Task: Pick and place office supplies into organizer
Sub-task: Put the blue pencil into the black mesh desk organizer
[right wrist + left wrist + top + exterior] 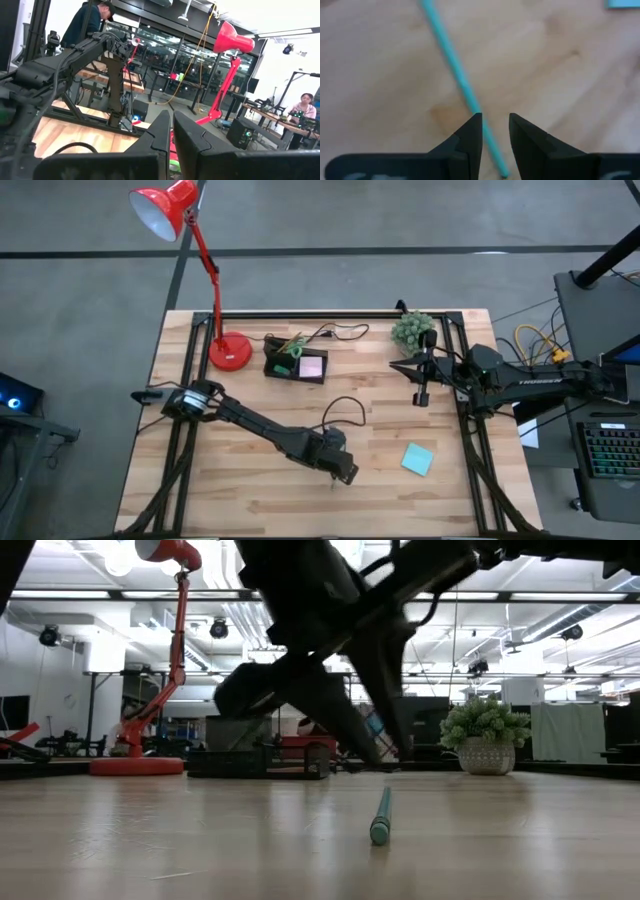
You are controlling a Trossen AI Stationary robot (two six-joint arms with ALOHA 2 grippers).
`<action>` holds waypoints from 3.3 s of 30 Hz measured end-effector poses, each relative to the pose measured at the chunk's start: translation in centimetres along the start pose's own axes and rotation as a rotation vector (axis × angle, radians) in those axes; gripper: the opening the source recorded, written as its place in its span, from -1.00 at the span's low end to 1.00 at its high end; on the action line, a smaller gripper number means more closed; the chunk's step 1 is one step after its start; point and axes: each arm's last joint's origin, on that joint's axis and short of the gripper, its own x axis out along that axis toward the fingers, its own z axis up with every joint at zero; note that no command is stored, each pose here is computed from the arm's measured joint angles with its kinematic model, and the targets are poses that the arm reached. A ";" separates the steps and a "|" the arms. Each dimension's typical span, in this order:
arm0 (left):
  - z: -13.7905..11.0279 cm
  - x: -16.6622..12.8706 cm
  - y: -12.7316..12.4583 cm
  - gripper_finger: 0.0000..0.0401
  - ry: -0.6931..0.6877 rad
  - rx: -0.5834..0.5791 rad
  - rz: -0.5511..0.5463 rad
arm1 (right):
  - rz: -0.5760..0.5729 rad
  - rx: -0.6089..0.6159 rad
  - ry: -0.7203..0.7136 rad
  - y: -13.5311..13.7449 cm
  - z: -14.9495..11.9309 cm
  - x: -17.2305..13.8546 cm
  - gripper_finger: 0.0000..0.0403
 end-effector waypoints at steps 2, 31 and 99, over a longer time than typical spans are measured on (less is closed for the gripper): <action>0.0 0.1 -0.3 -0.55 0.014 0.026 -0.042 | 0.000 0.000 0.000 0.0 0.0 0.0 -0.94; 0.2 3.0 1.4 -0.16 0.003 -0.018 0.033 | 0.002 0.000 0.008 0.0 -0.1 0.0 -0.94; 0.2 3.9 2.9 -0.98 0.277 -0.042 0.088 | 0.006 0.000 0.014 0.1 -0.1 0.0 -0.94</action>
